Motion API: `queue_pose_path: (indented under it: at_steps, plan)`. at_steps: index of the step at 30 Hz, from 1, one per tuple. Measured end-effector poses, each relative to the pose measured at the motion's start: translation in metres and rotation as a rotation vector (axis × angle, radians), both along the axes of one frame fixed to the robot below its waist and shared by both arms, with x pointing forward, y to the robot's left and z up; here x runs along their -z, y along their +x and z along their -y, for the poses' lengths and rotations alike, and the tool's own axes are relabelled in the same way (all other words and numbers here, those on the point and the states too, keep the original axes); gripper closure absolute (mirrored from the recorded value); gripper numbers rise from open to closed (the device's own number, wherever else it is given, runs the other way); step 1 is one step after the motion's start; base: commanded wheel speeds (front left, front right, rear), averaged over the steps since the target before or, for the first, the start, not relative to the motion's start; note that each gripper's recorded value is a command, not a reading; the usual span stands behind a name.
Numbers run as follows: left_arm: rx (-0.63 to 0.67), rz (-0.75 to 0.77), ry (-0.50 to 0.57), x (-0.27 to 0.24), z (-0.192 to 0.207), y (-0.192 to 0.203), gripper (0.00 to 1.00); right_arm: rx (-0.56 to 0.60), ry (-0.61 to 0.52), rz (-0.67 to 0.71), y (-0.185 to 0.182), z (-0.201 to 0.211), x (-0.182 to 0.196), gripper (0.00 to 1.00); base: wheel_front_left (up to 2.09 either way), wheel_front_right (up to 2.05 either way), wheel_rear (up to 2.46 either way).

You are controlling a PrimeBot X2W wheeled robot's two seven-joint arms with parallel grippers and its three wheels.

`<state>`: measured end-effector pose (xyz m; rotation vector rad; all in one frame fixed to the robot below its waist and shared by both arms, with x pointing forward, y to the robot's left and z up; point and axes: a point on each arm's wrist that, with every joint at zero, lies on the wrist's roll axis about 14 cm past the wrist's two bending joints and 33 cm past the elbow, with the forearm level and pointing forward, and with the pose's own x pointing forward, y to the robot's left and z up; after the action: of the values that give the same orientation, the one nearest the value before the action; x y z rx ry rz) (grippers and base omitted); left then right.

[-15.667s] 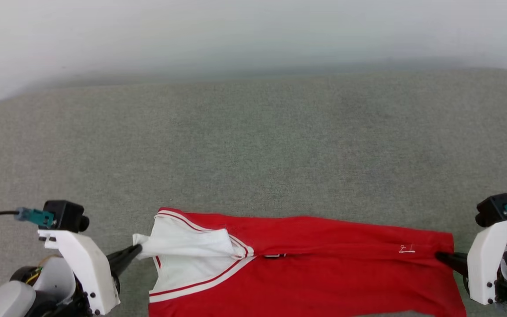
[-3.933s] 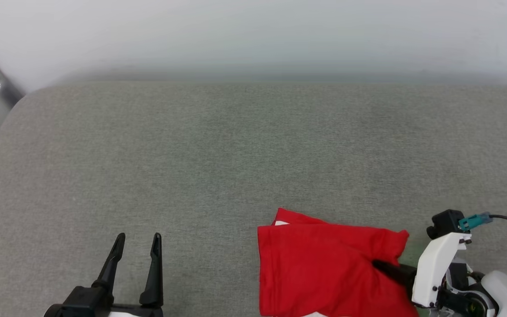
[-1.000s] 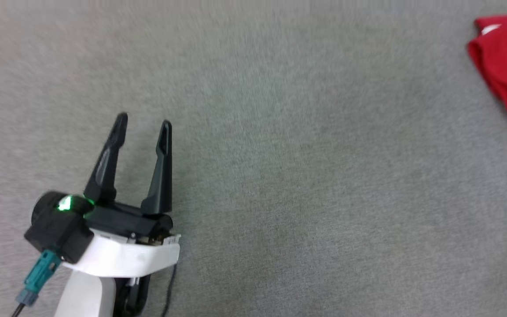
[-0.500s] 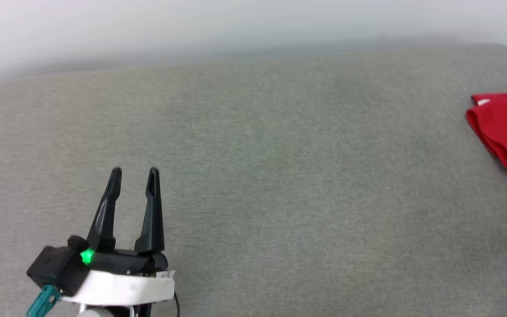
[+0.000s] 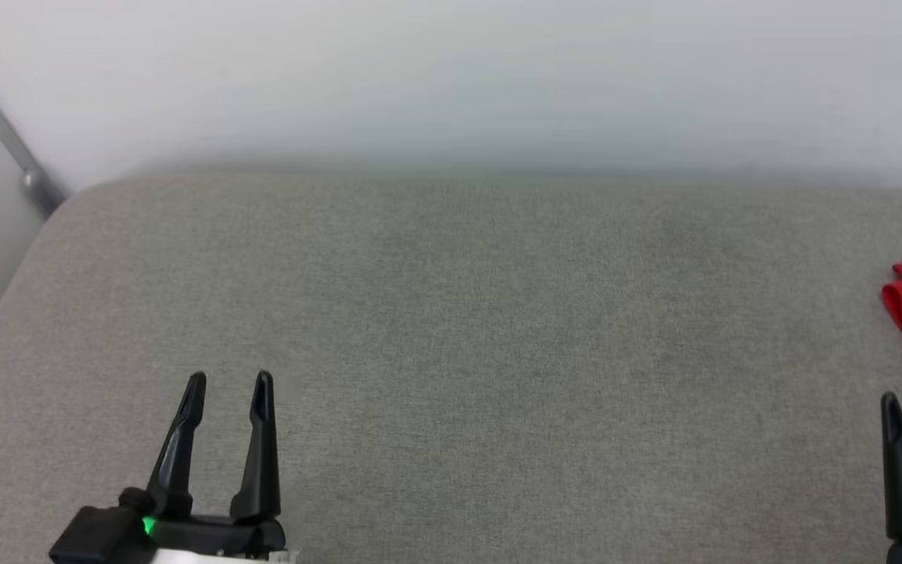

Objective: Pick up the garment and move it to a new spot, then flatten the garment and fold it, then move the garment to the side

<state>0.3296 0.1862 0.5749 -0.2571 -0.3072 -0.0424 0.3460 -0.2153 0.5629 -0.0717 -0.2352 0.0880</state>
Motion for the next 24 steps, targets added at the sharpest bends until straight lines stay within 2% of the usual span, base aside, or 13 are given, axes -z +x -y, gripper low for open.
queue_pose_path:
  at_steps: [6, 12, 24]
  plan:
    - [-0.073, -0.043, 0.049, 0.013, -0.022, -0.014, 0.00, -0.022, -0.044, -0.004, -0.018, -0.014, 0.001, 0.00, 0.00, 0.00, 0.00]
    - [-0.049, -0.094, 0.116, 0.028, -0.013, -0.013, 0.00, 0.024, -0.031, -0.043, -0.030, -0.007, 0.013, 0.00, 0.00, 0.00, 0.00]
    - [0.018, -0.191, 0.106, 0.060, 0.004, -0.005, 0.00, 0.087, -0.027, -0.082, -0.040, 0.007, 0.025, 0.00, 0.00, 0.00, 0.00]
